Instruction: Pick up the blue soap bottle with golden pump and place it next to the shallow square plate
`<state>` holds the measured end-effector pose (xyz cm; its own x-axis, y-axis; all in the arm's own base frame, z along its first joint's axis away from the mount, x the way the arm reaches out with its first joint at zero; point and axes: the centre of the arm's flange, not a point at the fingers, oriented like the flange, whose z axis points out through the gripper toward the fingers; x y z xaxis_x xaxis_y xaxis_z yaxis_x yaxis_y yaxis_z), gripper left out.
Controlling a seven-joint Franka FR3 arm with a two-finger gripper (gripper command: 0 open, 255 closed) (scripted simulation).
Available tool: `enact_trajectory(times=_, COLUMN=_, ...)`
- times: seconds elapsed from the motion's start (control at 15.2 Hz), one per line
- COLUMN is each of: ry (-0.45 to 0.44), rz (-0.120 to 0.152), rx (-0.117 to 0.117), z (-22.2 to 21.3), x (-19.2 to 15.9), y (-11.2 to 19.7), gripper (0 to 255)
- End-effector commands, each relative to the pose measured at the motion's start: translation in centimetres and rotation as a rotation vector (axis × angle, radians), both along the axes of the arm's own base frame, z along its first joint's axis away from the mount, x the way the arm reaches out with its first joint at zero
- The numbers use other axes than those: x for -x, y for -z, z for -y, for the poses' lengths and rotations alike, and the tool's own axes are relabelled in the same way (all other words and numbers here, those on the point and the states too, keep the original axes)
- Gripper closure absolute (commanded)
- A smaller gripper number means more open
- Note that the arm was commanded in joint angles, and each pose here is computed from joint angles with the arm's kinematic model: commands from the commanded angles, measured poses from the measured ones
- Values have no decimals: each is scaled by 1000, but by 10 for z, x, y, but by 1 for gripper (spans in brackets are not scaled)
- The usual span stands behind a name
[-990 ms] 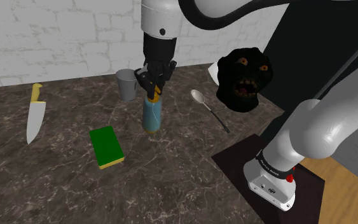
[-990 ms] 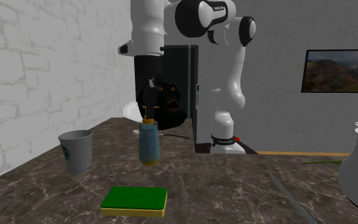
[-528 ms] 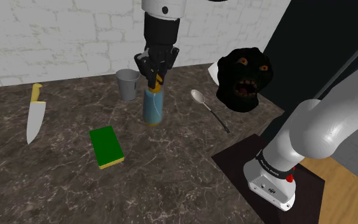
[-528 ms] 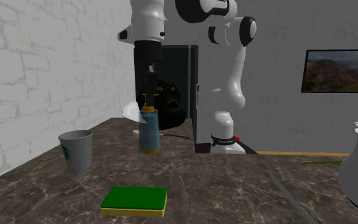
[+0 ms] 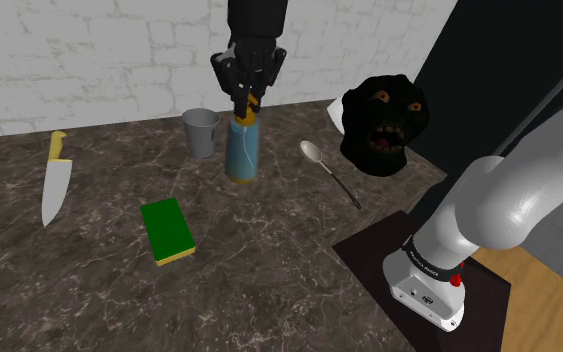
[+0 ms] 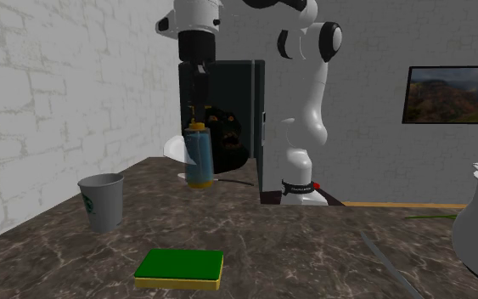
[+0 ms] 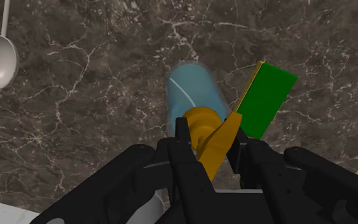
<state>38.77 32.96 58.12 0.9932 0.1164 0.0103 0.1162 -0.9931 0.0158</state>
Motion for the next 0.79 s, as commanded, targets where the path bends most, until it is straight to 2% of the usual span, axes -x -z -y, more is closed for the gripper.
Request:
enact_trajectory(times=0.0, ry=0, rz=0, rx=0, z=0, x=1, y=-11, gripper=255)
enact_trajectory(times=0.73, ry=0, rz=0, rx=0, z=0, x=1, y=-69, gripper=255)
